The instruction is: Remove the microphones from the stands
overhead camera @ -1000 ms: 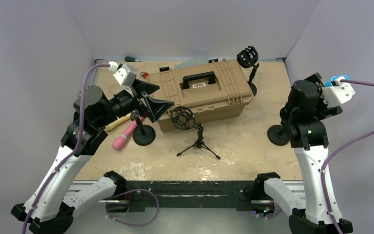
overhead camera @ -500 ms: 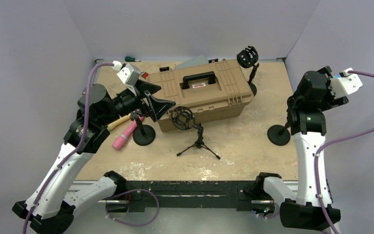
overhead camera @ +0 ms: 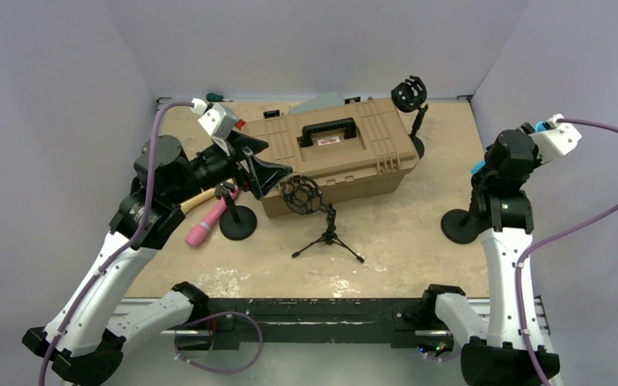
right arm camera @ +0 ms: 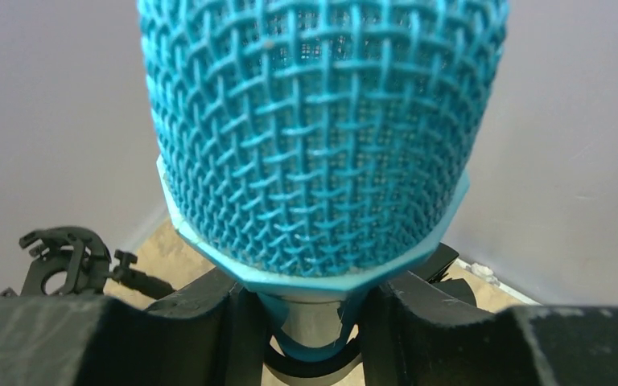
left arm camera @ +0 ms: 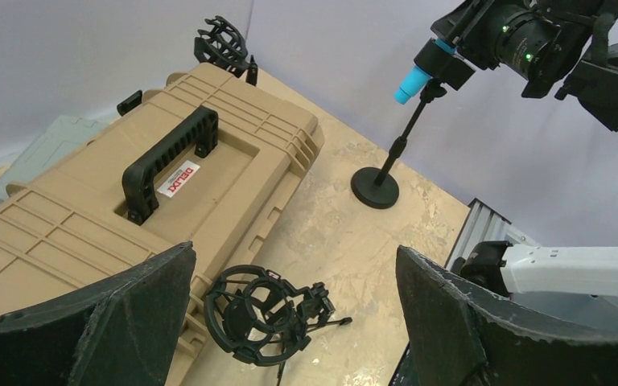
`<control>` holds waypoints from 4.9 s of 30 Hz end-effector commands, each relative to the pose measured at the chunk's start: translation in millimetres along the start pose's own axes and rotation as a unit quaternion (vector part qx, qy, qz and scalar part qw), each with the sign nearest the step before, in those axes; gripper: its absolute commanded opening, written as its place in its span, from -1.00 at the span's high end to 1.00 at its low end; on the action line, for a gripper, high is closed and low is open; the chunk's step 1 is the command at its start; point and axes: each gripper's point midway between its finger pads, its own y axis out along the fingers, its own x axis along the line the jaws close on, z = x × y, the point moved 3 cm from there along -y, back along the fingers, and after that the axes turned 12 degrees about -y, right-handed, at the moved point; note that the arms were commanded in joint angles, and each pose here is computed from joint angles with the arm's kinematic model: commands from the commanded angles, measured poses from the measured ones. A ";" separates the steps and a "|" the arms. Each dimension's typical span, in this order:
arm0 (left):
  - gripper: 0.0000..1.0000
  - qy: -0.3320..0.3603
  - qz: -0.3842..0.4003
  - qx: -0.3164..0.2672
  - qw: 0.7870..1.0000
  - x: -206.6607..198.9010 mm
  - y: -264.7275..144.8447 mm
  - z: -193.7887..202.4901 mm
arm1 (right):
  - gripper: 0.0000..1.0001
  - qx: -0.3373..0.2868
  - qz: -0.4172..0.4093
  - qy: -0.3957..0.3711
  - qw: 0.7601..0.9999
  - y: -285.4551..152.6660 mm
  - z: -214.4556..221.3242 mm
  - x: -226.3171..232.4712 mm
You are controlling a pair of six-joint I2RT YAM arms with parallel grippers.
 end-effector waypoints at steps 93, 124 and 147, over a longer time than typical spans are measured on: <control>1.00 0.157 0.340 0.167 0.912 -117.5 184.4 66.7 | -0.66 -0.028 -0.549 -0.065 0.833 -181.7 9.2 37.0; 1.00 0.126 0.482 0.211 0.841 -92.5 157.6 59.4 | -0.63 0.057 -0.774 -0.095 0.624 -239.2 75.1 81.9; 1.00 0.131 0.442 0.183 0.868 -90.4 172.4 47.4 | 1.00 0.041 -0.761 -0.102 0.640 -228.9 80.9 86.8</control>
